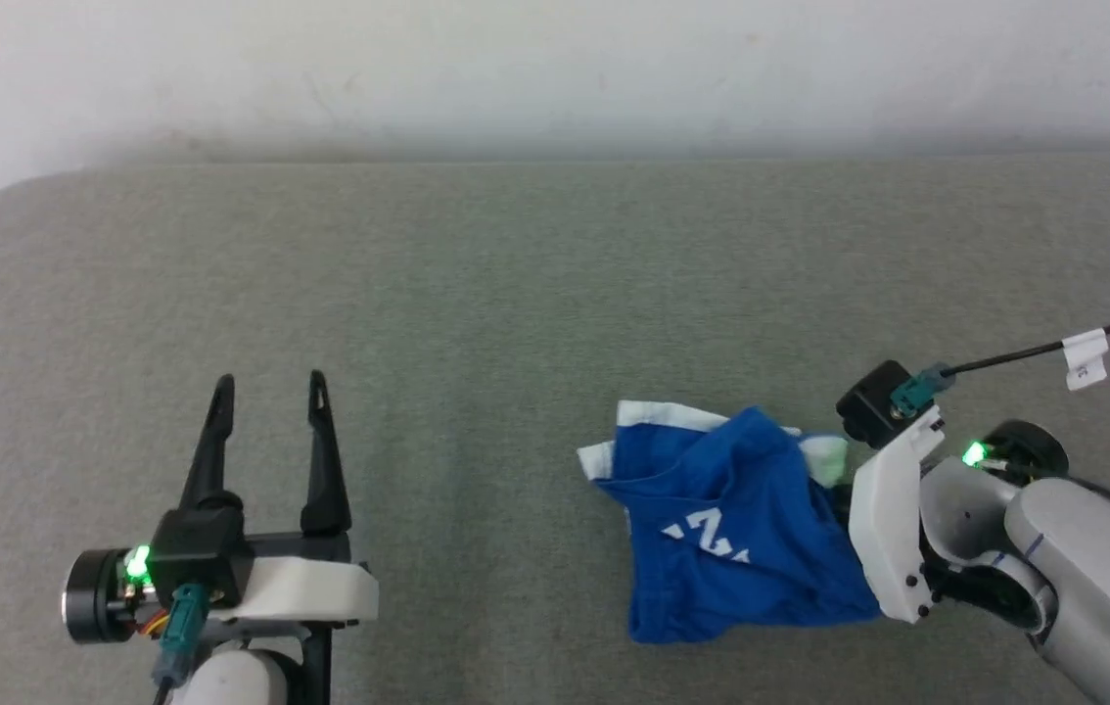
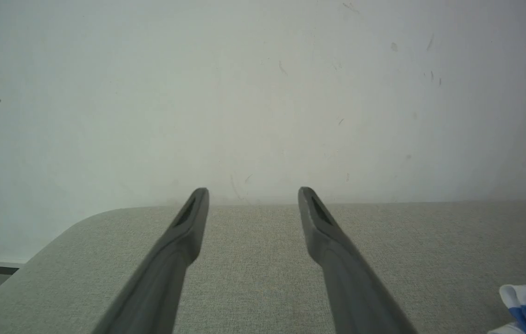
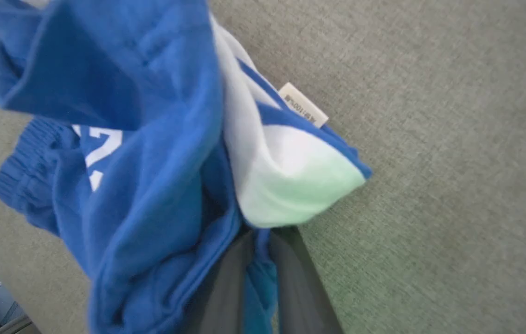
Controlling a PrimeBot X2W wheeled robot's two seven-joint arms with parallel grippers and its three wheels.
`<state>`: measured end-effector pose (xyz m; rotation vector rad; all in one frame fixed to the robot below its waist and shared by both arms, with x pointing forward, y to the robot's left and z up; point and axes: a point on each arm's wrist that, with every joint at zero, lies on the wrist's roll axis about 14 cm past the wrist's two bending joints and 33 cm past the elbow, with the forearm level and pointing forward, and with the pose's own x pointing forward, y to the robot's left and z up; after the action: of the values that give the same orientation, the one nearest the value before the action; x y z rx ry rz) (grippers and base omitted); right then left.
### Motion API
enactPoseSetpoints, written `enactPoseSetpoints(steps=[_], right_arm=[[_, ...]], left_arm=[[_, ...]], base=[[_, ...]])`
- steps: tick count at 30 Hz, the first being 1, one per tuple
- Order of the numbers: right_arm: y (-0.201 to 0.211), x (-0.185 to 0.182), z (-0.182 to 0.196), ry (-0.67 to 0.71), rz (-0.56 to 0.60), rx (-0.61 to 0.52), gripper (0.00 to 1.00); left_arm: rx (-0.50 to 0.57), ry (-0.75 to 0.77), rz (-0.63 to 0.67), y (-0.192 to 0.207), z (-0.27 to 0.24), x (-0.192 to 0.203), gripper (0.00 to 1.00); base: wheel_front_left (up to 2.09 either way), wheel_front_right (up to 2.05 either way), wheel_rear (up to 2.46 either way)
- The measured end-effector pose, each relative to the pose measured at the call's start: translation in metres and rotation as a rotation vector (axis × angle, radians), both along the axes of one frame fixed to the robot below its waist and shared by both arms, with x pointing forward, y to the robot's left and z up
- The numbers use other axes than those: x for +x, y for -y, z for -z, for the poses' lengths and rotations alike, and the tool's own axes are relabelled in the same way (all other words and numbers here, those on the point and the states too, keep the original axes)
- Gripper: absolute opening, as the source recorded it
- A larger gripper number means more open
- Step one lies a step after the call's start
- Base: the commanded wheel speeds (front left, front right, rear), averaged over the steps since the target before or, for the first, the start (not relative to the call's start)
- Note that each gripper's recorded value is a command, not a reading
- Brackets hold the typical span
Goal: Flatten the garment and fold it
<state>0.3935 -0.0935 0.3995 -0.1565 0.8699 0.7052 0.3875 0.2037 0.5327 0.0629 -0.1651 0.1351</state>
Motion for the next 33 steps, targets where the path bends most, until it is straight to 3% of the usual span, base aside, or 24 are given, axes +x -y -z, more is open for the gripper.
enactPoseSetpoints(steps=[6, 11, 14, 21, 24, 28, 33], right_arm=[[0.028, 0.016, -0.054, 0.183, -0.013, -0.031, 0.00], [0.067, 0.018, -0.073, 0.230, 0.050, -0.082, 0.00], [0.130, 0.025, -0.085, 0.258, 0.182, -0.179, 0.00], [0.250, 0.033, -0.075, 0.232, 0.366, -0.482, 0.00], [0.293, 0.039, -0.069, 0.203, 0.467, -0.553, 0.00], [0.334, 0.055, -0.060, 0.189, 0.518, -0.686, 0.00], [0.351, 0.077, -0.034, 0.152, 0.582, -0.717, 0.00]], left_arm=[[-0.009, 0.020, 0.054, 0.020, -0.004, 0.012, 1.00], [-0.006, 0.037, 0.102, 0.037, -0.007, 0.028, 1.00], [0.015, 0.041, 0.174, 0.060, -0.003, 0.047, 1.00], [0.022, 0.049, 0.296, 0.098, 0.012, 0.089, 1.00], [0.005, 0.045, 0.344, 0.115, 0.023, 0.103, 1.00], [-0.010, 0.026, 0.370, 0.125, 0.041, 0.117, 1.00], [-0.022, -0.024, 0.368, 0.124, 0.069, 0.125, 1.00]], base=[[0.00, 0.00, 0.00], [0.00, 0.00, 0.00], [0.00, 0.00, 0.00], [0.00, 0.00, 0.00], [0.00, 0.00, 0.00], [0.00, 0.00, 0.00], [0.00, 0.00, 0.00]])
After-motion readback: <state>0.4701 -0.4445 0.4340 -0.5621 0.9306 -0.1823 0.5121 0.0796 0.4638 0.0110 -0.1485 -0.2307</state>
